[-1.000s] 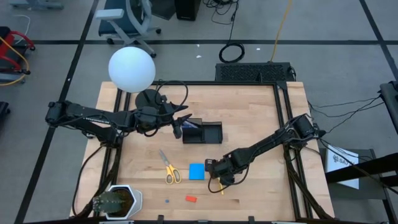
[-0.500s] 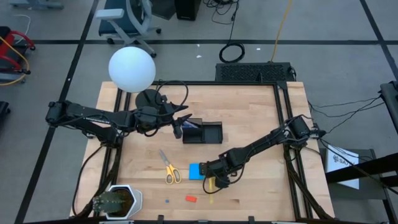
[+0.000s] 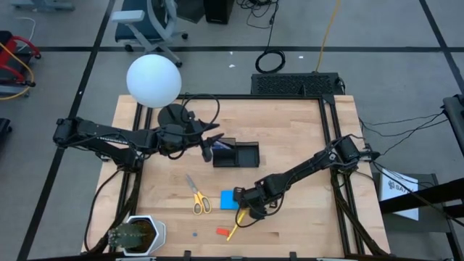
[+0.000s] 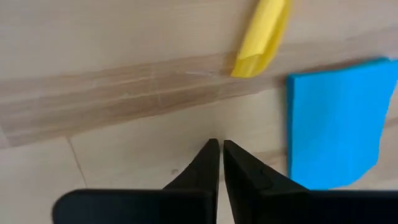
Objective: Pick and place office supplies into organizer
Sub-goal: Put the yellow pen into the desk organizer
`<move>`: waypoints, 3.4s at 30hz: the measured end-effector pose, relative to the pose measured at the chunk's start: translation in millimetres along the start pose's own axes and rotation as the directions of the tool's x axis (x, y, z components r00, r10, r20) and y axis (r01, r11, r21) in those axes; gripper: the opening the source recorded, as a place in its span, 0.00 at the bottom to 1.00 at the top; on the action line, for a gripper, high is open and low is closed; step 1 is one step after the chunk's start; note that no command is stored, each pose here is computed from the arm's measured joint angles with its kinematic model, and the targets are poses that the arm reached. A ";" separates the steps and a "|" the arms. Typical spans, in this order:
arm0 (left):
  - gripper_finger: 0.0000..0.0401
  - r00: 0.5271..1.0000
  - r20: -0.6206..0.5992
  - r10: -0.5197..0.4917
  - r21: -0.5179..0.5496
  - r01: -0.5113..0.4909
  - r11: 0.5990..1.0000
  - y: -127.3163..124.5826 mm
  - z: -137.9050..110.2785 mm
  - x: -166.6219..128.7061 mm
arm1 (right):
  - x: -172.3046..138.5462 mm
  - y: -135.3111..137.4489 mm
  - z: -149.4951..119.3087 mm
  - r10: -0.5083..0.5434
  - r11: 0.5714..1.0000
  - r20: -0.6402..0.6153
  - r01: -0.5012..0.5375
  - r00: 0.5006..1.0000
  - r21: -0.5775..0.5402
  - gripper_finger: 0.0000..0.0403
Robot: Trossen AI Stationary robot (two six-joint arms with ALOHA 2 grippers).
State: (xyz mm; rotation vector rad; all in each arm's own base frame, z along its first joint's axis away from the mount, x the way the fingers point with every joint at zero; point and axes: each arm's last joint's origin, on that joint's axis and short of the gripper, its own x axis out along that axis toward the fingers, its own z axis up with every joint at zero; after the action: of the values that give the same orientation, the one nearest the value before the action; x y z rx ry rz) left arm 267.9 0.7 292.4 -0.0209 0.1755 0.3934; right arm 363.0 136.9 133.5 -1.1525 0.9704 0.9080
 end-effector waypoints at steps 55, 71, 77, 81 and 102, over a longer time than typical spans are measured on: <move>0.46 0.983 -0.103 -0.151 -0.016 0.150 0.988 -3.8 -9.5 -0.8 | -32.3 -19.0 38.8 0.132 0.709 0.137 -0.190 0.982 0.680 0.44; 0.46 0.983 -0.104 -0.151 -0.016 0.150 0.989 -3.8 -9.6 -0.8 | -14.1 -41.1 61.1 0.225 0.751 0.052 -0.207 0.973 0.627 0.43; 0.46 0.983 -0.104 -0.151 -0.016 0.150 0.989 -3.8 -9.6 -0.8 | -12.4 -43.2 60.5 0.185 0.796 -0.005 -0.147 0.983 0.587 0.43; 0.46 0.983 -0.104 -0.151 -0.016 0.150 0.988 -3.8 -9.6 -0.8 | -12.1 -45.0 58.3 0.163 0.806 -0.032 -0.114 0.986 0.580 0.42; 0.46 0.984 -0.091 -0.152 -0.020 0.151 0.988 -3.9 -8.2 -0.7 | 9.2 -41.9 56.8 0.221 0.787 0.026 -0.194 0.975 0.585 0.33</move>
State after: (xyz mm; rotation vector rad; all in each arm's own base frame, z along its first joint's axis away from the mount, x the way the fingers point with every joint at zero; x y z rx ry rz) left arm 267.4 -3.6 284.5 -0.0649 0.2608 0.2413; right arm 413.2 186.1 144.9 -0.5411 1.3191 0.6766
